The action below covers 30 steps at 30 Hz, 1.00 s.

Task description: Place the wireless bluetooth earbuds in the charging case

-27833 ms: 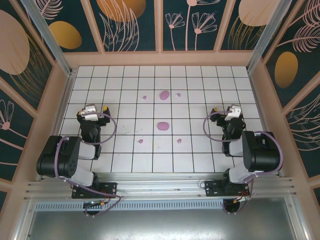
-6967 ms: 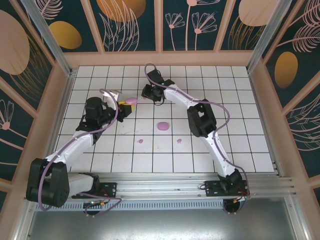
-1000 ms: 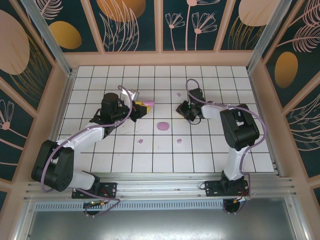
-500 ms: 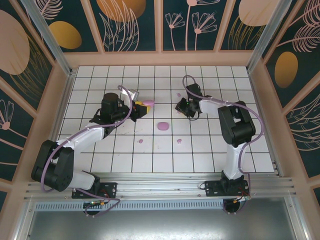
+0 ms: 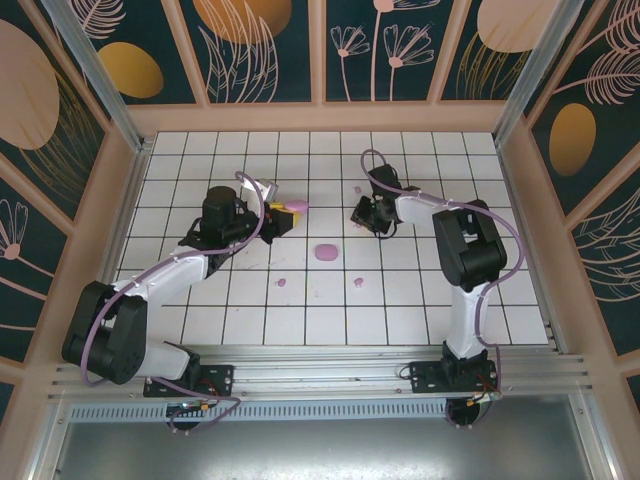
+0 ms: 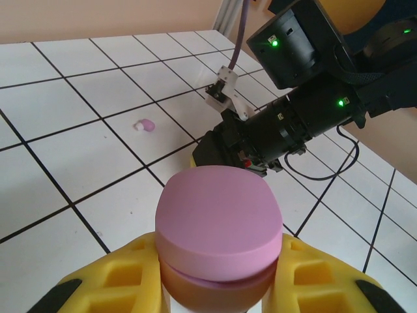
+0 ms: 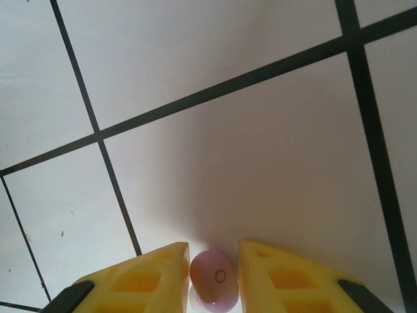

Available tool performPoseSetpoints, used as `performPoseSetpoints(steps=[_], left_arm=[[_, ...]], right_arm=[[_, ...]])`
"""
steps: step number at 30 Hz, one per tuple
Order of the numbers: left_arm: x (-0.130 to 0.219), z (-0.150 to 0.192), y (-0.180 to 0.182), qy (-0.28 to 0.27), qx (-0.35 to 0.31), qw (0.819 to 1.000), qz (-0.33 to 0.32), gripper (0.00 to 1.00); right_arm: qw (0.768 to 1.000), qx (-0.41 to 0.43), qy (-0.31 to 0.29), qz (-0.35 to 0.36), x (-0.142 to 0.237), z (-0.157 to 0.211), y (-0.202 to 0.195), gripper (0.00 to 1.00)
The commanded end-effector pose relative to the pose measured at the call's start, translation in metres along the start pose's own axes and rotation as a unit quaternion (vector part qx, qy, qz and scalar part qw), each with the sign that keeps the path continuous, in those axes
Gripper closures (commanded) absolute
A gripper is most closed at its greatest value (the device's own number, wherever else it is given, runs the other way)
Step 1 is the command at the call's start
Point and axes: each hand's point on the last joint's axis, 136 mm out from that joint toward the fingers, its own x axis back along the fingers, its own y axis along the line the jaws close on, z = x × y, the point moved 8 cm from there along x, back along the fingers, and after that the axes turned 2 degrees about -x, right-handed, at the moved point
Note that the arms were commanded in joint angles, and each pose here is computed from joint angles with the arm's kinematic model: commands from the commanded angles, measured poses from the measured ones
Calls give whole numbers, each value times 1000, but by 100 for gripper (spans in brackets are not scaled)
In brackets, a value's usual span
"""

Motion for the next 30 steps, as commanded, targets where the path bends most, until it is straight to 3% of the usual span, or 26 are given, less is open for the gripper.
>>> performPoseSetpoints(steps=[1, 6, 17, 24, 30], left_arm=[[5, -5, -5, -12, -20, 1000, 0, 100], [6, -4, -6, -12, -19, 1000, -3, 100], [9, -4, -7, -13, -28, 1000, -5, 100], [9, -11, -10, -29, -50, 998, 9, 100], [7, -23, -15, -57, -77, 995, 36, 100]], right_arm=[[999, 24, 25, 25, -13, 12, 3, 74], [998, 40, 25, 45, -16, 15, 8, 74], [997, 63, -9, 52, 6, 8, 22, 87], [994, 90, -53, 21, 60, 6, 40, 89], [985, 149, -87, -27, 128, 32, 71, 90]])
